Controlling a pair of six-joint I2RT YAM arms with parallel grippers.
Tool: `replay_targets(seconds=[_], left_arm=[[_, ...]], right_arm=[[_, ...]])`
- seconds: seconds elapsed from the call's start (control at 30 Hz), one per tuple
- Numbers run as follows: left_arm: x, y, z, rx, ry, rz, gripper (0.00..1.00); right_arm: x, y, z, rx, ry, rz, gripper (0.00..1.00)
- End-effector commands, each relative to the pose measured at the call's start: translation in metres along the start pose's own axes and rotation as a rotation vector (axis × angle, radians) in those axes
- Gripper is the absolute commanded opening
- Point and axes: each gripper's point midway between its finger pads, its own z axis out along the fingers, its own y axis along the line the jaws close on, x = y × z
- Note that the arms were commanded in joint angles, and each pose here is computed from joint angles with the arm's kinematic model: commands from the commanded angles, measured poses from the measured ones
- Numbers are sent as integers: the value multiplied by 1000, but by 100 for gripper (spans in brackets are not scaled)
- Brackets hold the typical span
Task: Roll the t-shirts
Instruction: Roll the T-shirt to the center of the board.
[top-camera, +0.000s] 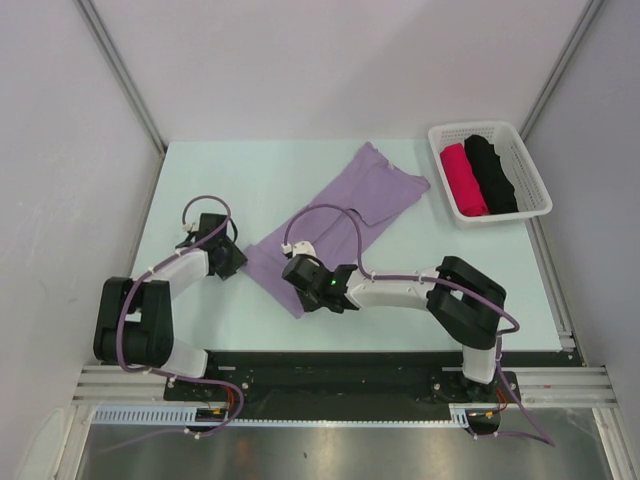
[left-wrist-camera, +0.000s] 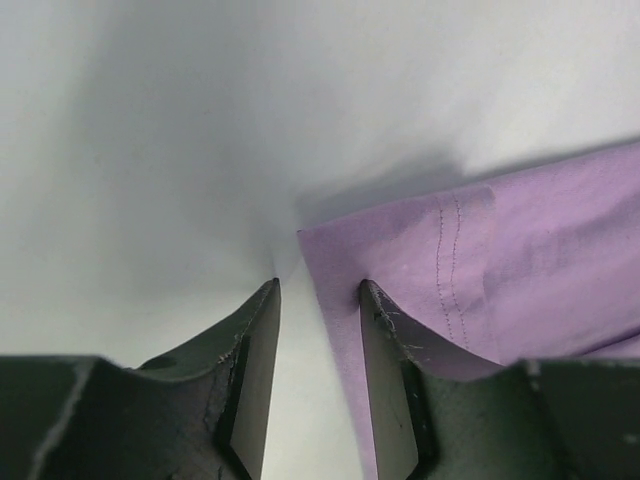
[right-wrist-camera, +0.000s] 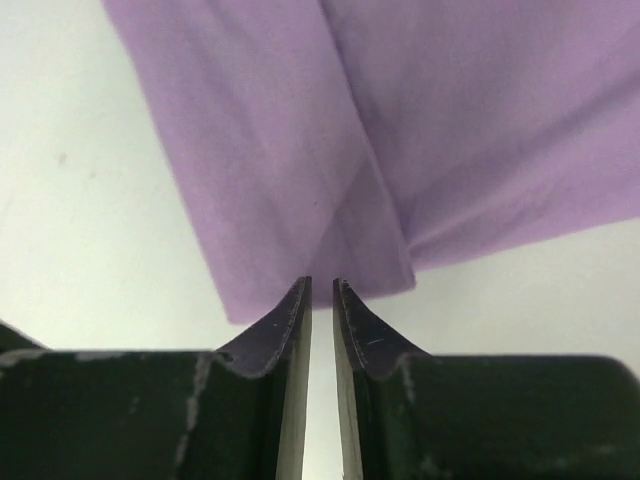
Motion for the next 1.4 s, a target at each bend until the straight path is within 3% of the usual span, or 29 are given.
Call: replay_targets(seconds=[0.0,0.3,0.83,0.97,1.1,1.37], left_arm=[[-28,-6,-14,17,-87,3,43],[-28,-7,-6,23,-72,-1,40],[-28,-9,-1,24,-63,0,36],[-27,-6,1,13,-60,1,36],[-28,-8,3,15,-65,0,32],[-34,-20,-1,31,-77,12,26]], right_arm=[[-26,11,-30,-6,-115,-68,21],[-17,40,-30,-33,-113,-190,34],[11,34,5,81,-47,-304,38],[14,36,7,72,-37,-309,33],[12,39,2,55,-39,-310,21],[-4,44,-17,-39,-33,-262,12]])
